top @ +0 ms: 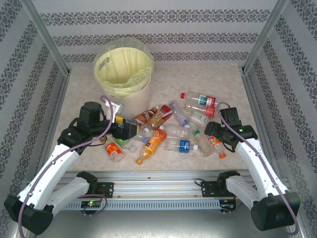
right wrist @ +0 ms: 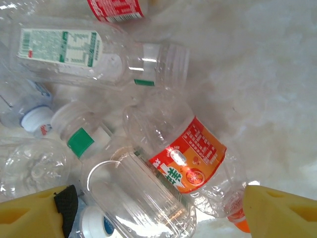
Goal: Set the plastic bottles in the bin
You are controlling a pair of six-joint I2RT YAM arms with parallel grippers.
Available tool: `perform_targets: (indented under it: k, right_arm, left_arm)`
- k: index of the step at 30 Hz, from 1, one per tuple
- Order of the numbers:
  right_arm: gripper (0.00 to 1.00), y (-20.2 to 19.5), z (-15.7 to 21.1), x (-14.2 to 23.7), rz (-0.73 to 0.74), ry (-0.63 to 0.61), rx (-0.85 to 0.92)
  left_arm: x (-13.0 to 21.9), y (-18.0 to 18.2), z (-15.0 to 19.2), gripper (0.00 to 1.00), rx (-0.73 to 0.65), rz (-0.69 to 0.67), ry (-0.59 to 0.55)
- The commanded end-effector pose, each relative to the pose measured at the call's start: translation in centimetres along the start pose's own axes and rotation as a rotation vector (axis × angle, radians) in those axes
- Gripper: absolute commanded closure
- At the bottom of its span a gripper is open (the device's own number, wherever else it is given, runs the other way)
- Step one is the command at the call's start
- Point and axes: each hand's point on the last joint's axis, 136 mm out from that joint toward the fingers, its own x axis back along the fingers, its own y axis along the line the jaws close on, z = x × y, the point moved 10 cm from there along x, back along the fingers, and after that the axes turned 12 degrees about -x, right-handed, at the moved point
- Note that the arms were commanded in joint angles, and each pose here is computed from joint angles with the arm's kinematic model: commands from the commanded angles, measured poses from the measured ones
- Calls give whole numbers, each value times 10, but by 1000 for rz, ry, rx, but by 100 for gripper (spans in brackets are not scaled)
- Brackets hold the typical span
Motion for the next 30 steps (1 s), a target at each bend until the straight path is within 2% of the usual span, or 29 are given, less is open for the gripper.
perform_targets:
  k: [1, 14, 22, 30]
  right_arm:
    - [15, -6, 5, -9, 46, 78, -35]
    - [17, -13, -7, -41, 148, 128, -64]
    - [16, -13, -10, -62, 144, 191, -63]
    - [15, -15, -11, -80, 141, 201, -99]
  left_arm:
    - [5, -5, -1, 0, -67, 17, -33]
    - [7, -3, 0, 0, -60, -33, -33]
    - [7, -1, 1, 0, -57, -69, -26]
    - [6, 1, 1, 0, -49, -87, -19]
